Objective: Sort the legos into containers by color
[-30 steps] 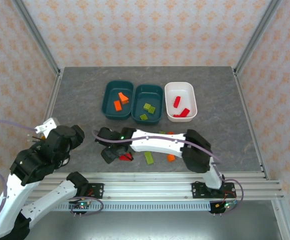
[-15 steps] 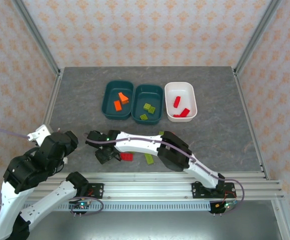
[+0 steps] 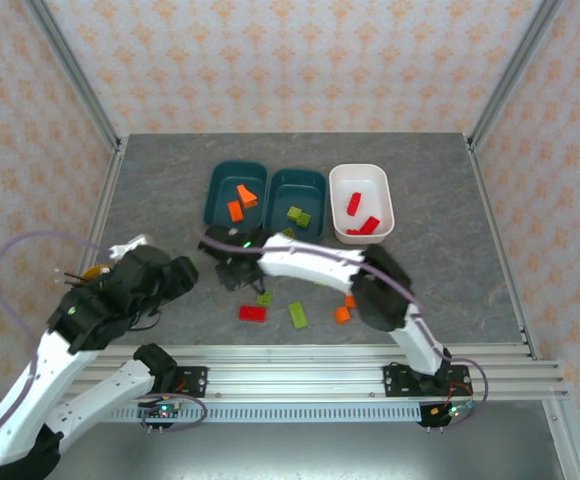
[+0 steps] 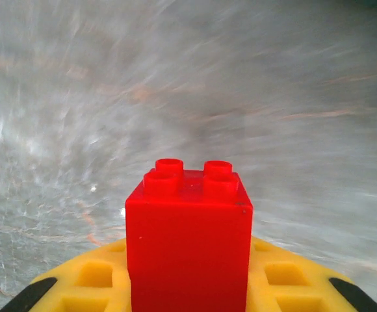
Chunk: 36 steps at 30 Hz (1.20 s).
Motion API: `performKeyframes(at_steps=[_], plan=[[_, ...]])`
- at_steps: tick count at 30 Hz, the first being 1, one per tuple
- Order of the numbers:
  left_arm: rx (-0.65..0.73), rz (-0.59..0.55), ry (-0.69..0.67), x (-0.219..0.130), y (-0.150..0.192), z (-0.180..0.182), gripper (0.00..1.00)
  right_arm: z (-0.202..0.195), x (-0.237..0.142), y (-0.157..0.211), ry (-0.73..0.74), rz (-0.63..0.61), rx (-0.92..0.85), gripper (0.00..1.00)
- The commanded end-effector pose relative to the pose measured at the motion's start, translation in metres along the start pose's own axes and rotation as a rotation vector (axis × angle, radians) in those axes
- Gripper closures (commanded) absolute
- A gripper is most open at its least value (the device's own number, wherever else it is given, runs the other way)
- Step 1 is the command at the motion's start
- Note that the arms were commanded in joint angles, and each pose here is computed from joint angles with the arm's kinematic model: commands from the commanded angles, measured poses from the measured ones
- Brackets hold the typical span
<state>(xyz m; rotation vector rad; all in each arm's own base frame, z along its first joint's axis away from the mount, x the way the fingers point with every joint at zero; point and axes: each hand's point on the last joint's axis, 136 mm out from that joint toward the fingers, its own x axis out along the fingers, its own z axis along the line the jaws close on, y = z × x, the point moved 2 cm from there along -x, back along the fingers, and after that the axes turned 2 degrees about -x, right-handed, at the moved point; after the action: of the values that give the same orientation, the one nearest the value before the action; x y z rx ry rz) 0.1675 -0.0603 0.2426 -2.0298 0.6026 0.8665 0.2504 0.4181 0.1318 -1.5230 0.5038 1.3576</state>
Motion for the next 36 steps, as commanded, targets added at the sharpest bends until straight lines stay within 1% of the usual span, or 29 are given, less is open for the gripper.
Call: performKeyframes(at_steps=[1,3,7,10,13,15,21,25,28,32,34,36], plan=[[0.059,0.052,0.18,0.014,0.001,-0.054,0.27,-0.097,-0.067,-0.032,0.1,-0.145,0.195,0.72],[0.087,0.064,0.2,0.022,0.001,-0.071,0.27,-0.149,-0.077,-0.03,0.143,-0.147,0.283,0.72],[0.143,0.092,0.214,0.04,0.003,-0.105,0.27,-0.228,-0.083,-0.027,0.208,-0.118,0.428,0.72],[0.171,0.106,0.216,0.052,0.006,-0.127,0.27,-0.273,-0.075,-0.024,0.235,-0.079,0.527,0.72],[0.192,0.113,0.21,0.061,0.009,-0.144,0.27,-0.3,-0.058,-0.018,0.227,-0.001,0.602,0.73],[0.199,0.111,0.207,0.065,0.009,-0.152,0.27,-0.309,-0.045,-0.015,0.212,0.041,0.622,0.73],[0.224,0.141,0.185,0.077,0.017,-0.161,0.27,-0.316,-0.01,-0.006,0.168,0.138,0.656,0.72],[0.252,0.18,0.169,0.085,0.026,-0.162,0.27,-0.319,0.004,-0.004,0.167,0.158,0.668,0.68],[0.27,0.221,0.174,0.093,0.035,-0.166,0.28,-0.324,0.009,-0.005,0.171,0.162,0.682,0.61],[0.324,0.282,0.189,0.107,0.05,-0.178,0.3,-0.324,0.009,-0.006,0.168,0.165,0.688,0.48],[0.361,0.307,0.19,0.113,0.056,-0.185,0.31,-0.324,0.003,-0.008,0.171,0.152,0.684,0.44],[0.391,0.337,0.189,0.121,0.064,-0.194,0.32,-0.324,-0.011,-0.013,0.179,0.12,0.678,0.41]])
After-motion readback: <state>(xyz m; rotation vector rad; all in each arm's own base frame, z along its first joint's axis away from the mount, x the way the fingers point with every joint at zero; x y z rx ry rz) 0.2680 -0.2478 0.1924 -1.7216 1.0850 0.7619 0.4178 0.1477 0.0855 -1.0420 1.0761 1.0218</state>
